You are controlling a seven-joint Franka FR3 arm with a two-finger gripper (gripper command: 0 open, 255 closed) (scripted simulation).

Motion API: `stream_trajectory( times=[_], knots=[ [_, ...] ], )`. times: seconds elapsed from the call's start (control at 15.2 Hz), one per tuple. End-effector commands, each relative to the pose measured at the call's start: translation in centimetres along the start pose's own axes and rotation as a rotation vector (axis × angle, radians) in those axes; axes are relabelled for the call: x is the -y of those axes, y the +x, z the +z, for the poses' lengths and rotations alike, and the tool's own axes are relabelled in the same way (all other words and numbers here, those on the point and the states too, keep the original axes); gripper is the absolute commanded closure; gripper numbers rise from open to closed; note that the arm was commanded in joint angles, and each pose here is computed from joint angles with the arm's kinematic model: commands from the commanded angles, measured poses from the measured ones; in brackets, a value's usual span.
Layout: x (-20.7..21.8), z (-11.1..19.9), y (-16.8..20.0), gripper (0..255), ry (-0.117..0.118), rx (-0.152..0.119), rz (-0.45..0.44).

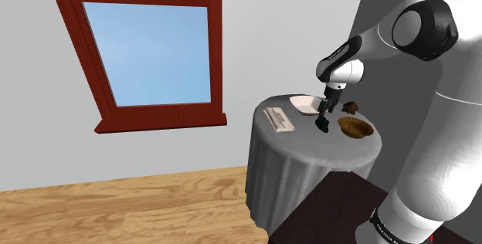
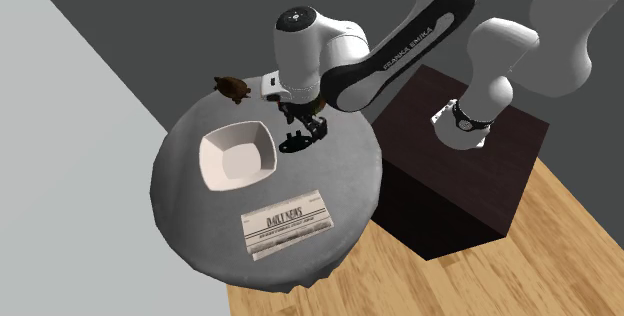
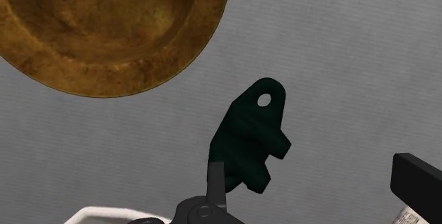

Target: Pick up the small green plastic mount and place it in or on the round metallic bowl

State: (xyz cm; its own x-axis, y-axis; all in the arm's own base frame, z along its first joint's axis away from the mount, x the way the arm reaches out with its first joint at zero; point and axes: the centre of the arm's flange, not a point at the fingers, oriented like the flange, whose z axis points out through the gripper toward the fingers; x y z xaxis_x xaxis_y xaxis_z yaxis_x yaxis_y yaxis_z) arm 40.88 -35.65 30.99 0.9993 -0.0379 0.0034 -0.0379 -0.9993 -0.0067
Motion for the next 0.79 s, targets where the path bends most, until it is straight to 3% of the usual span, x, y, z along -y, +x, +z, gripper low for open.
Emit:
stream_trajectory(
  times=[0.0,0.53,0.73],
  knots=[
    [-2.2,1.6,0.8,0,0.002,0.0,-0.004],
    [-2.4,5.8,0.9,0,0.002,0.0,-0.004],
    [-2.4,5.8,0.9,0,0.002,0.0,-0.004]
  ],
)
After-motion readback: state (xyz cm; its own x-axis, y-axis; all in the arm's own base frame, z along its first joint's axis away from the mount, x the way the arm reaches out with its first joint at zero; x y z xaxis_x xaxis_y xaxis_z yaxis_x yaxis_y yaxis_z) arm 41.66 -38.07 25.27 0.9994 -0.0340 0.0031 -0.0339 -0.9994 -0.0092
